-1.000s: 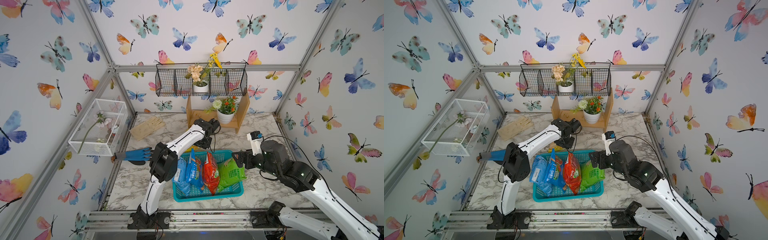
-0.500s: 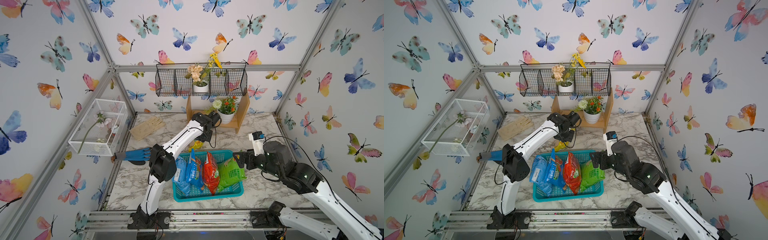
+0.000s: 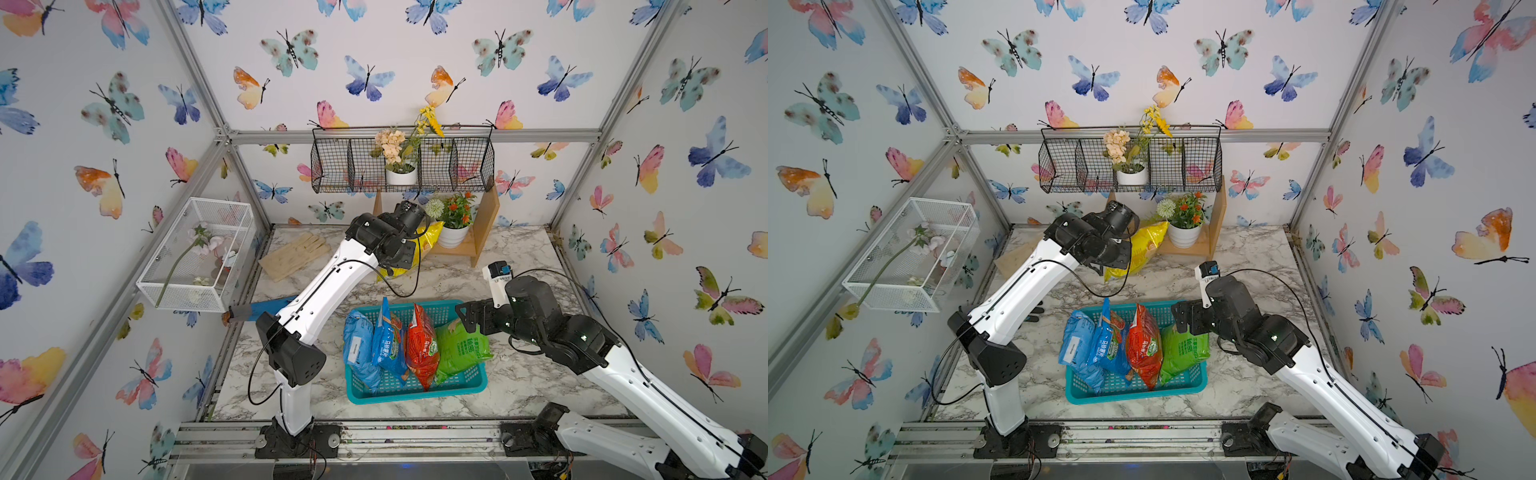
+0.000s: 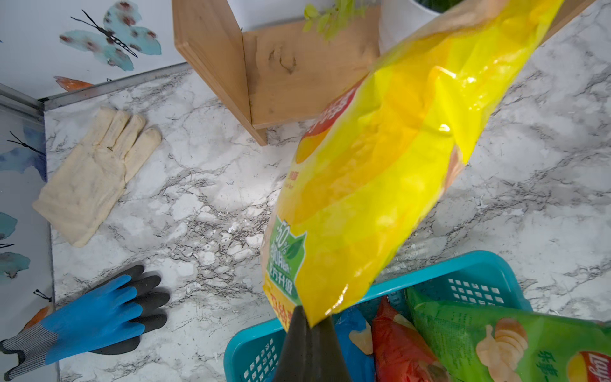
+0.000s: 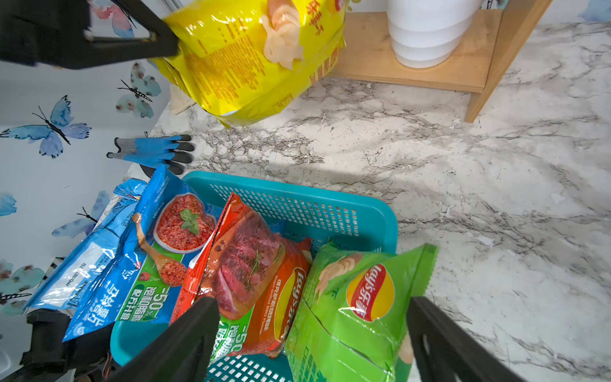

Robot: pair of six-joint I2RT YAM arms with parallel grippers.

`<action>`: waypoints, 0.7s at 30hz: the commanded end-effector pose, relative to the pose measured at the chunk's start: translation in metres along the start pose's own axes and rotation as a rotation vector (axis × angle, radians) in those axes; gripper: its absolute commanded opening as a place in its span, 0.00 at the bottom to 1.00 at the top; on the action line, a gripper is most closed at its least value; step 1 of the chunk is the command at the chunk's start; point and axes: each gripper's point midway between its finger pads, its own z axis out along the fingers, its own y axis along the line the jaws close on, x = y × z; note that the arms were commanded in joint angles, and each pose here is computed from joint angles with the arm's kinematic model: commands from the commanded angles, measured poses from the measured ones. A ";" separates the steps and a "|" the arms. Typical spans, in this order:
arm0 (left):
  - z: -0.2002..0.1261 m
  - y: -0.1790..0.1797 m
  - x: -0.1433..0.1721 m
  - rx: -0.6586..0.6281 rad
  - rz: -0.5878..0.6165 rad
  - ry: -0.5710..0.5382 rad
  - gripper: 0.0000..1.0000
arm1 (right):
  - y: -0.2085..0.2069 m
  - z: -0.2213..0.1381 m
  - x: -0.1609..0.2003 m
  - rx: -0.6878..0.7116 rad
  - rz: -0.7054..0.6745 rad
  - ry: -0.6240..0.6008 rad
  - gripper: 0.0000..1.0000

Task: Put the potato chips into the basket
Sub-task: Adjust the potato chip in the basket.

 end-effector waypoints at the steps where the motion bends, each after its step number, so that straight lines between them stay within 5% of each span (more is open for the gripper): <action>1: -0.029 0.007 -0.015 0.022 -0.019 -0.082 0.00 | -0.011 0.006 -0.001 0.059 -0.004 -0.011 0.96; 15: -0.097 -0.006 -0.012 0.254 -0.058 -0.149 0.00 | -0.049 0.041 0.050 0.140 0.090 0.144 1.00; 21: -0.118 -0.002 -0.007 0.287 -0.069 -0.177 0.00 | -0.020 0.058 0.056 -0.035 0.121 0.180 0.98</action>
